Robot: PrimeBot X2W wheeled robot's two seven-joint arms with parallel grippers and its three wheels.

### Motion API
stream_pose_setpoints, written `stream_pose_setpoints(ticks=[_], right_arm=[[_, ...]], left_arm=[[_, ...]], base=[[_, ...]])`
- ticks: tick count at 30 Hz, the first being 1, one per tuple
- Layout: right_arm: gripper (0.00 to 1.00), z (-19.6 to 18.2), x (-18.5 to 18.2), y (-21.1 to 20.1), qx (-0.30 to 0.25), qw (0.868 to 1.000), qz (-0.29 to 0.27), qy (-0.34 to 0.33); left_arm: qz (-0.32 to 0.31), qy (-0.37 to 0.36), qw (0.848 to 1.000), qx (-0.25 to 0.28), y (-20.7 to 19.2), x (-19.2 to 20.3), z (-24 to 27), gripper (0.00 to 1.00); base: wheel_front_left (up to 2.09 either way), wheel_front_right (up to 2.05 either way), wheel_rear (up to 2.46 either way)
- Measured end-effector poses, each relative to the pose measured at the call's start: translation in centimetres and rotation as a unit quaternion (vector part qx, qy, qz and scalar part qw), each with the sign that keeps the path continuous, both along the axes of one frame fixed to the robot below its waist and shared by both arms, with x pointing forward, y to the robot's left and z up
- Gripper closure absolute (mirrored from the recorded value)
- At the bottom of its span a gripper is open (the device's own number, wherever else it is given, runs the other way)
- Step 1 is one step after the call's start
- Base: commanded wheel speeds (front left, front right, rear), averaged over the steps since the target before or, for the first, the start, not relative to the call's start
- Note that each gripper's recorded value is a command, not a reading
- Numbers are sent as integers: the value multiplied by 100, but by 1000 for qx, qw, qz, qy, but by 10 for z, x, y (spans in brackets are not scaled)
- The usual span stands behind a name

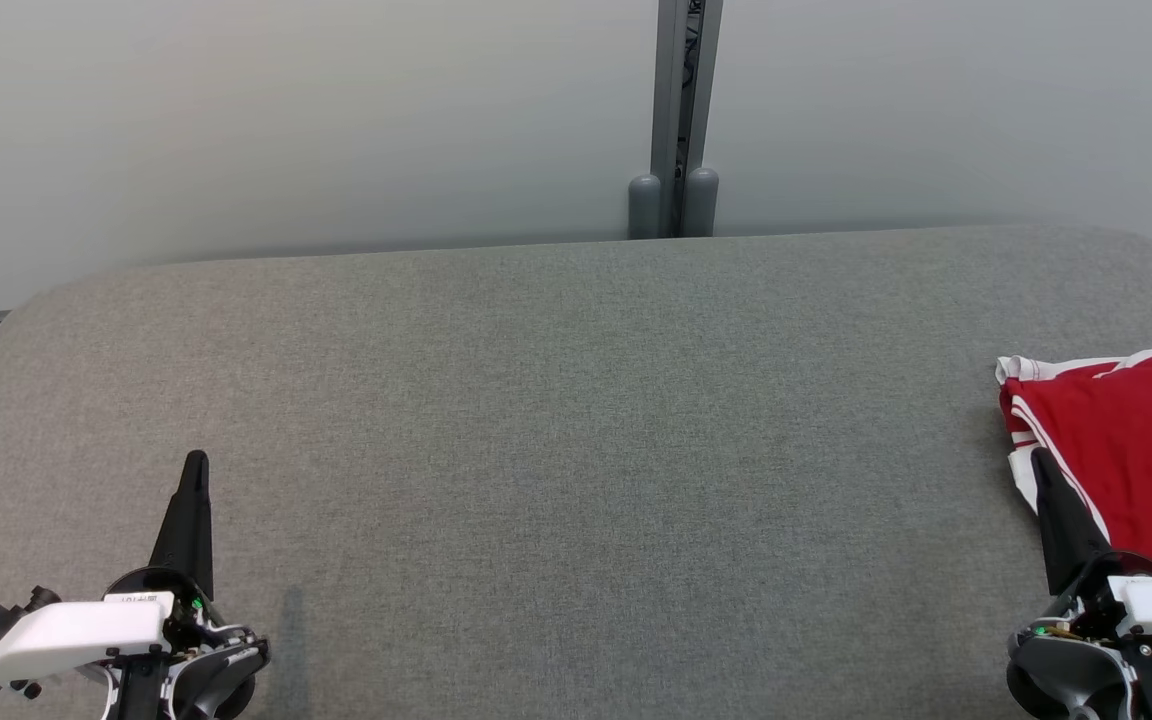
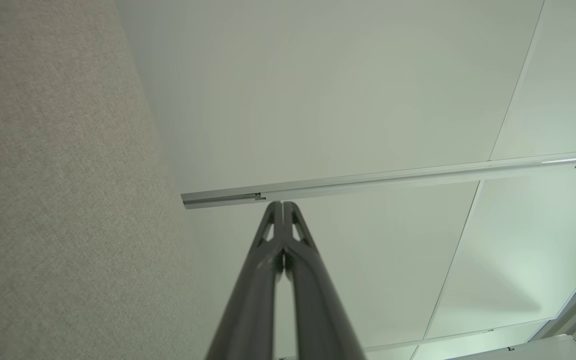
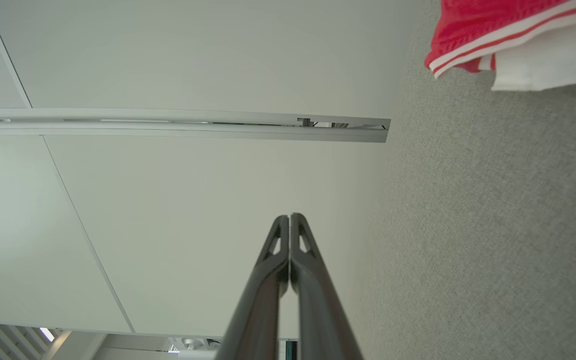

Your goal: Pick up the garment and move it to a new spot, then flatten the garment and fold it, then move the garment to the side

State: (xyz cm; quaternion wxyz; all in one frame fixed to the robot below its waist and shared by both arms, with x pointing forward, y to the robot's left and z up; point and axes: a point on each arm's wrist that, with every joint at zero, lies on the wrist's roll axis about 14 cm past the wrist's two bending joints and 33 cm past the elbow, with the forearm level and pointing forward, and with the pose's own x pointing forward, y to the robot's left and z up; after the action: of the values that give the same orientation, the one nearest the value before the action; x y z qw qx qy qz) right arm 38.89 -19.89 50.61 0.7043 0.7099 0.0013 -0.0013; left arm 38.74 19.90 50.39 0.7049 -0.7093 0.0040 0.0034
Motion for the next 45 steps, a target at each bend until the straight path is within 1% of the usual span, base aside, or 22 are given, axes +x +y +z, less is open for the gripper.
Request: stream_pose_setpoints(ticks=[45], right_arm=[[100, 0, 0, 0, 0, 1000, 0, 0]], left_arm=[[0, 0, 1000, 0, 0, 0, 0, 100]], base=[[0, 0, 0]])
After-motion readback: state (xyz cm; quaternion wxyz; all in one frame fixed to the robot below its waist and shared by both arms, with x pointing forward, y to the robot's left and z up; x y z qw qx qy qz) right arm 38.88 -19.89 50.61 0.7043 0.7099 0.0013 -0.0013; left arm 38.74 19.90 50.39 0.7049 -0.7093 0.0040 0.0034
